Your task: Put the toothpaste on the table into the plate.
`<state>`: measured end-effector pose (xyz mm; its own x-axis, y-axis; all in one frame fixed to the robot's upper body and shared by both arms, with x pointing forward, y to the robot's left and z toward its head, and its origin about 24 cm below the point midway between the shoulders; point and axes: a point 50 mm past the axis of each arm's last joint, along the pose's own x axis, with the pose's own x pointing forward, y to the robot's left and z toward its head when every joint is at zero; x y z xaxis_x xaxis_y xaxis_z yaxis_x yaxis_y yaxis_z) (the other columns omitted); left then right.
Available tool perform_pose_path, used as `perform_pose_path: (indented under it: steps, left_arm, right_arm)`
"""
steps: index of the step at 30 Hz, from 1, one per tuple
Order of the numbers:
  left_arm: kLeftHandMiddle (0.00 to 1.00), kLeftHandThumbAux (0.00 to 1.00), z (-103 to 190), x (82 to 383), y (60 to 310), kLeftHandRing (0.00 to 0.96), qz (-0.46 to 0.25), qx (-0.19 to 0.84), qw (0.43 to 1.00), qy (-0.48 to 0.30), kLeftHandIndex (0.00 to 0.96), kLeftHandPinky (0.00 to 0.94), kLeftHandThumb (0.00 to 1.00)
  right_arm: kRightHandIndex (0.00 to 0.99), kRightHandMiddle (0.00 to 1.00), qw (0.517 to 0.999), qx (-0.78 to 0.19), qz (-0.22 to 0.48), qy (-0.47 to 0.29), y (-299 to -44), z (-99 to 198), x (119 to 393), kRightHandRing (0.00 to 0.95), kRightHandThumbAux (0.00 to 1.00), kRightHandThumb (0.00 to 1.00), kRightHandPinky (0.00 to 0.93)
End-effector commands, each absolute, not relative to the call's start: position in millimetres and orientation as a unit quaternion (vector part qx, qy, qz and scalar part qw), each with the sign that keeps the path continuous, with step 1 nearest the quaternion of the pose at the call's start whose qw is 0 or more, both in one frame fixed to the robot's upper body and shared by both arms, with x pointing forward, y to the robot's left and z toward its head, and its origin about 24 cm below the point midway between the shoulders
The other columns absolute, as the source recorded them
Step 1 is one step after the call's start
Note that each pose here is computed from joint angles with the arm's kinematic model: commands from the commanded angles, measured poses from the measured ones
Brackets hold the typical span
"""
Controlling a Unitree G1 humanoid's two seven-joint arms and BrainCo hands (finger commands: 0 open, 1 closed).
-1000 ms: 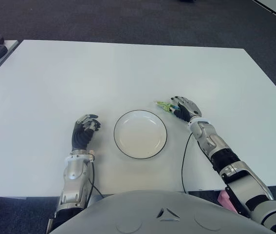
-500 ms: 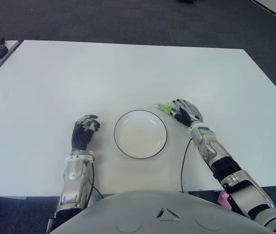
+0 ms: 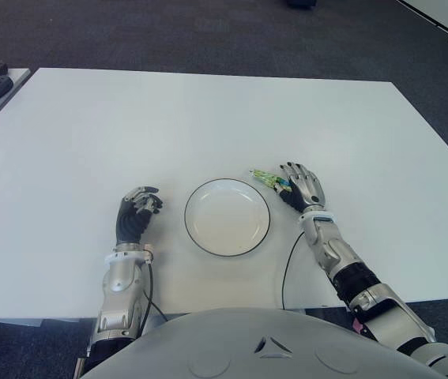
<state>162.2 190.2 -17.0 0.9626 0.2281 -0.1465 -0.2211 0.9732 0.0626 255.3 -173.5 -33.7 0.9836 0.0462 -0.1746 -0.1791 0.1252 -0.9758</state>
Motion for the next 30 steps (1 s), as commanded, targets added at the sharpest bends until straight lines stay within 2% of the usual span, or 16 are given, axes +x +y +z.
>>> perform_pose_path:
  steps: [1, 19, 30]
  left_arm:
    - [0.592, 0.724, -20.9, 158.1, 190.6, 0.573, 0.117, 0.022, 0.989, 0.090, 0.433, 0.552, 0.694]
    - [0.586, 0.723, -20.6, 158.2, 190.7, 0.560, 0.113, 0.019, 0.990, 0.085, 0.433, 0.540, 0.693]
    - [0.590, 0.723, -21.6, 158.5, 190.2, 0.567, 0.120, 0.015, 0.988, 0.092, 0.432, 0.543, 0.693]
  right_arm:
    - [0.000, 0.000, 0.710, -0.672, 0.144, 0.154, -182.2, -89.5, 200.0, 0.000, 0.133, 0.596, 0.000]
    - [0.000, 0.000, 0.659, -0.719, 0.188, 0.119, -180.6, -85.8, 193.2, 0.000, 0.150, 0.611, 0.000]
    - [0.000, 0.000, 0.601, -0.749, 0.249, 0.122, -198.8, -78.7, 202.7, 0.000, 0.143, 0.604, 0.000]
